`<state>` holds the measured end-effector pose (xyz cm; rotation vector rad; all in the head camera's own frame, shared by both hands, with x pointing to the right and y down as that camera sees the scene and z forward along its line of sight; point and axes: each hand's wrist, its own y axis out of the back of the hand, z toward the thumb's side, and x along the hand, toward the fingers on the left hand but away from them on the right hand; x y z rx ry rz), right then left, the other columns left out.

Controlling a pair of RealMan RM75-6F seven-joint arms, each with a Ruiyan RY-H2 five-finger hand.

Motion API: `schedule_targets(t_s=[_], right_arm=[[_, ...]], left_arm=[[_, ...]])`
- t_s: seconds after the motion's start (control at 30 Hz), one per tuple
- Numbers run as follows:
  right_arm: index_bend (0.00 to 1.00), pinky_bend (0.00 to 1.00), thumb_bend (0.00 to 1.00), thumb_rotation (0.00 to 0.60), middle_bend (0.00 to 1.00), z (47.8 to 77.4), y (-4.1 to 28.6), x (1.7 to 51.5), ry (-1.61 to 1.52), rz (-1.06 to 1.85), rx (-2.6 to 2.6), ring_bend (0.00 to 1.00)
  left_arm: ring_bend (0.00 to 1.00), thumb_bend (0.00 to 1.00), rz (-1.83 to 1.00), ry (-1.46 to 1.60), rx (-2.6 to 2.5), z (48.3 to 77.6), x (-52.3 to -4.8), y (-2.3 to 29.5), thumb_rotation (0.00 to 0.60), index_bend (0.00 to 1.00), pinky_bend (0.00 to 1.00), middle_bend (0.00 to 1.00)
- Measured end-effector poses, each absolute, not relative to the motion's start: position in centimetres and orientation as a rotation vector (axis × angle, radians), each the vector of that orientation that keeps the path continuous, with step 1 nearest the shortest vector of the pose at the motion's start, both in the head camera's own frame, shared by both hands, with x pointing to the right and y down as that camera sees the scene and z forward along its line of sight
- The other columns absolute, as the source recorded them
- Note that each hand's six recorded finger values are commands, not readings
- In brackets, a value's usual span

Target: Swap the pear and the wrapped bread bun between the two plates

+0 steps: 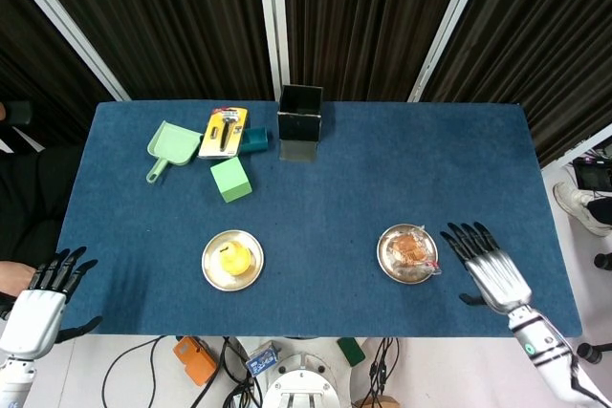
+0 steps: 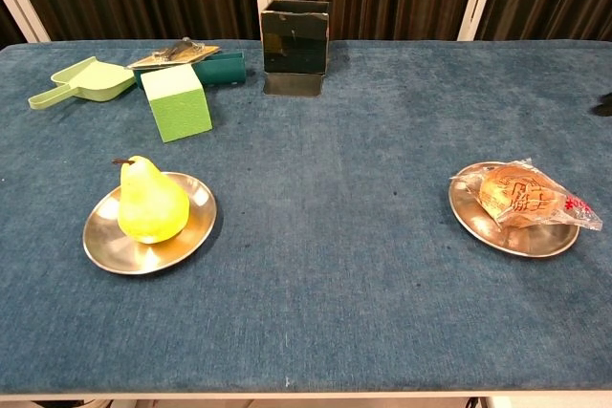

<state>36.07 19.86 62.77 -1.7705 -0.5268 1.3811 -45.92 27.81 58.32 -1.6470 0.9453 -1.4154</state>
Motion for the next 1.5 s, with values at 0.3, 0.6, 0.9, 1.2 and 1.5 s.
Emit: schedule_targets(t_s=[0.3,0.6,0.9,1.2,1.5], right_arm=[[0.0,0.0,0.18,0.6,0.0,67.5,16.3,30.1,-0.34,1.41,-1.837,0.0],[0.47,0.32,0.36,0.6,0.35,69.0,16.4,28.6,-0.306,1.403,-1.855,0.26],[0.71,0.59,0.4,0.6,0.54,69.1,15.4,28.7,-0.399,1.382,-1.818,0.49],[0.7,0.58,0.4,0.6,0.54,67.3,11.8,24.1,-0.5,1.278,-1.812,0.49],[0.44,0.52,0.4,0.6,0.46,68.9,9.0,12.6,-0.507,1.222,-1.812,0.38]], left_arm=[[0.0,0.03,-1.436,0.959,-1.637,58.4,-46.4,27.4,0.6,0.16,0.08,0.04],[0.0,0.03,-1.421,0.969,-1.639,58.0,-46.3,27.6,0.6,0.16,0.08,0.04],[0.0,0.03,-1.42,0.974,-1.639,58.1,-46.3,27.6,0.6,0.16,0.08,0.04],[0.0,0.03,-1.423,0.967,-1.637,58.2,-46.2,27.6,0.6,0.17,0.08,0.03],[0.0,0.03,-1.429,0.979,-1.626,58.1,-46.7,27.3,0.6,0.17,0.08,0.04]])
